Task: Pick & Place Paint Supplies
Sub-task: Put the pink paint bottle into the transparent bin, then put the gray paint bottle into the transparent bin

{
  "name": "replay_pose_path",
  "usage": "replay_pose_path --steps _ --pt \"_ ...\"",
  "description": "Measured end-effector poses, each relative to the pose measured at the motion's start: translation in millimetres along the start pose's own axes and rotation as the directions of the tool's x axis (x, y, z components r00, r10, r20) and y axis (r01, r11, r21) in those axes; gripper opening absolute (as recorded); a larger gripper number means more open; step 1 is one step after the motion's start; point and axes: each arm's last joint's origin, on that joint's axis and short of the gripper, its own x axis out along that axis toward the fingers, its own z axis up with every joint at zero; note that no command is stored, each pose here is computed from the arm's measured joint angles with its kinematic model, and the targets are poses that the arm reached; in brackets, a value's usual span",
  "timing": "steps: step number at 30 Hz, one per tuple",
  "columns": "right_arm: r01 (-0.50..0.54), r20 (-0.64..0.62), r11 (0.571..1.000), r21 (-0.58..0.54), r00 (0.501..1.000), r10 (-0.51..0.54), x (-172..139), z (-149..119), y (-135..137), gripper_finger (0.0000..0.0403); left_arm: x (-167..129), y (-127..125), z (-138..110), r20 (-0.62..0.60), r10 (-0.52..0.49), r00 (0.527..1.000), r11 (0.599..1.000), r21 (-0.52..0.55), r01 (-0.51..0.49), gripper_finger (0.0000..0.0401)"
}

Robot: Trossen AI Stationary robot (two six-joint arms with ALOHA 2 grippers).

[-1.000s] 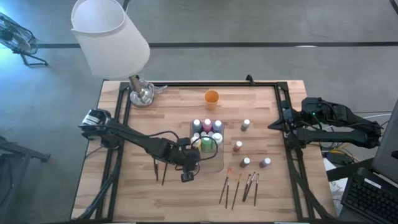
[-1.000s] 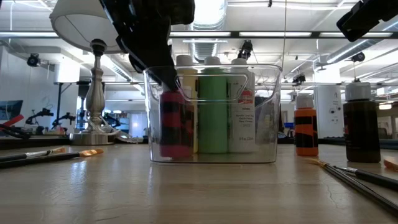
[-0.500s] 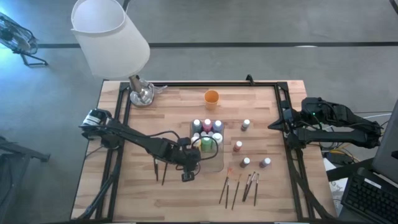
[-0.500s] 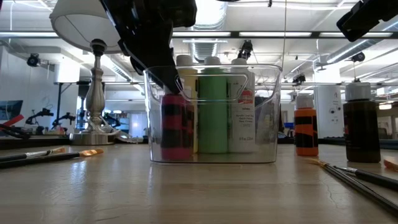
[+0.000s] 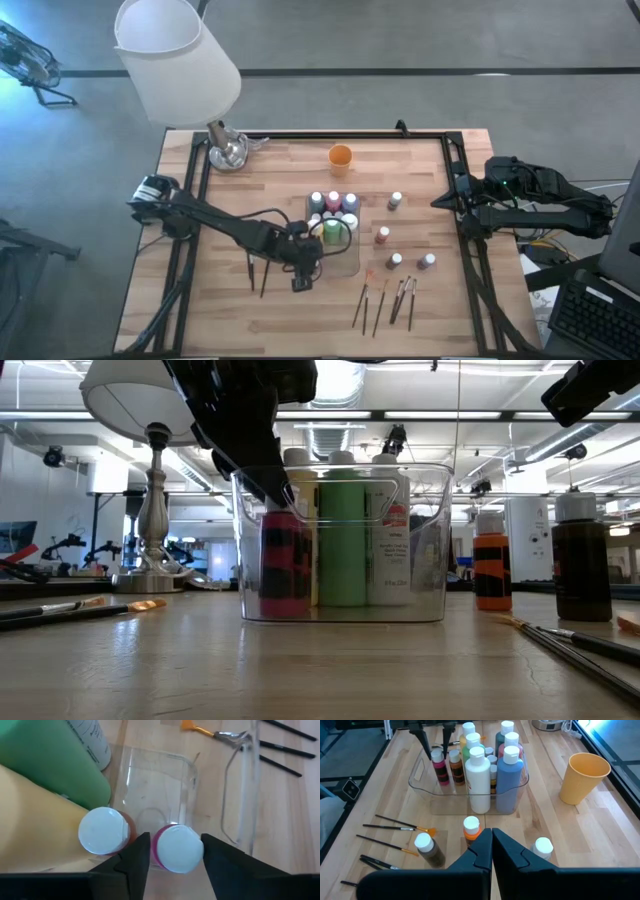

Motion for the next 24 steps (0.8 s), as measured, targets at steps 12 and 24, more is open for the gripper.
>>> replay_pose_path --steps 12,24 --pt "-0.001 0.0 1.0 0.0 1.0 0.001 0.0 0.0 0.0 0.0008 -33.7 1.7 5.5 0.013 -0.058 0.998 0.998 0.005 0.058 0.0225" --pt "0.0 0.0 1.0 0.0 1.0 0.0 0.0 0.0 0.0 0.0008 -113.8 6.2 20.5 0.212 -0.155 0.965 0.988 0.047 0.149 0.0222"
